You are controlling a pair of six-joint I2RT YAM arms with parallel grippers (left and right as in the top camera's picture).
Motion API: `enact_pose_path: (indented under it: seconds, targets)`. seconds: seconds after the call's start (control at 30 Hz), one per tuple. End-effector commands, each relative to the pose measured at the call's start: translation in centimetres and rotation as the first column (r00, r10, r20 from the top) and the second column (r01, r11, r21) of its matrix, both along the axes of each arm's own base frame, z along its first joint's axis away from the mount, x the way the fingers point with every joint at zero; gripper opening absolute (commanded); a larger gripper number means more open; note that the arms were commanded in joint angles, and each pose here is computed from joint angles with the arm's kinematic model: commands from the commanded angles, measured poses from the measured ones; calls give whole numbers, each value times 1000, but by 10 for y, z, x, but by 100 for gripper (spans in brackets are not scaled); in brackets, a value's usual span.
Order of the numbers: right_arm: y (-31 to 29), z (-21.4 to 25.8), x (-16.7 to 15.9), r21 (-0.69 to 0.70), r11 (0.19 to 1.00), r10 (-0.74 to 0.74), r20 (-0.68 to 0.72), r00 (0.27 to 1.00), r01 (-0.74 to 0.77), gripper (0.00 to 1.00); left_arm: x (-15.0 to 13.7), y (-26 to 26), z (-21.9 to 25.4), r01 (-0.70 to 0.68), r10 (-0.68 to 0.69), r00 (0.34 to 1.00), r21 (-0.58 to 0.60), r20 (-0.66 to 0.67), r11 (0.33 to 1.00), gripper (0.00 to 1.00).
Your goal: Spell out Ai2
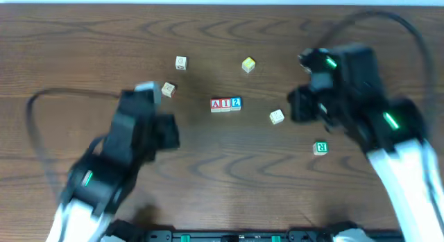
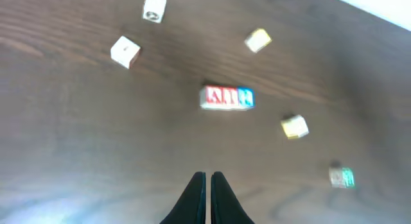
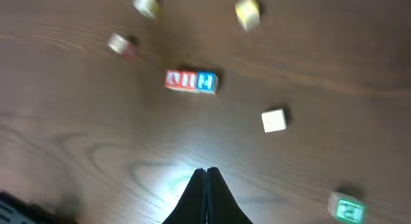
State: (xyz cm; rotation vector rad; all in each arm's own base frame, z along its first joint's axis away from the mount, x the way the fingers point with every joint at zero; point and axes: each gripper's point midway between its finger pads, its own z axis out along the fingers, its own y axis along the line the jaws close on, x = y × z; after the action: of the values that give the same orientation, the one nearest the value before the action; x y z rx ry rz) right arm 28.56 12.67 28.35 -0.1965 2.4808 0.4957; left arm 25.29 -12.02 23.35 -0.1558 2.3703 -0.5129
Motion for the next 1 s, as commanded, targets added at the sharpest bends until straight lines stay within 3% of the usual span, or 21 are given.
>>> enact_pose_path:
  seconds: [0.0, 0.13, 0.17, 0.2, 0.23, 0.27, 0.3, 0.97]
  targets:
    - [-14, 15, -41, -26, 999, 38, 101, 994, -35, 1, -26, 9, 19, 11, -17, 995, 64, 99, 998, 6]
    - [-30, 9, -90, -7, 999, 34, 169, 985, -33, 4, -55, 15, 15, 42, -51, 995, 102, 85, 994, 6]
    - [-34, 5, -101, -8, 1000, 30, 179, 983, -29, 29, -59, 14, 12, 56, -64, 996, 113, 69, 992, 6]
    - [-38, 2, -110, -11, 1000, 24, 187, 982, -23, 61, -59, 14, 11, 58, -66, 996, 117, 64, 991, 17]
    - [-41, 1, -119, -11, 1000, 22, 193, 981, -21, 99, -59, 14, 11, 58, -65, 996, 116, 62, 992, 45]
    - [-43, 0, -124, -10, 1000, 22, 197, 980, -21, 99, -59, 14, 10, 55, -62, 996, 115, 62, 992, 80]
    - [-44, 1, -129, -8, 1000, 22, 204, 979, -21, 99, -58, 14, 10, 55, -63, 996, 115, 62, 992, 95]
    - [-49, -4, -143, -13, 1000, 23, 185, 983, -21, 99, -67, 23, 8, 46, -52, 998, 118, 47, 992, 95]
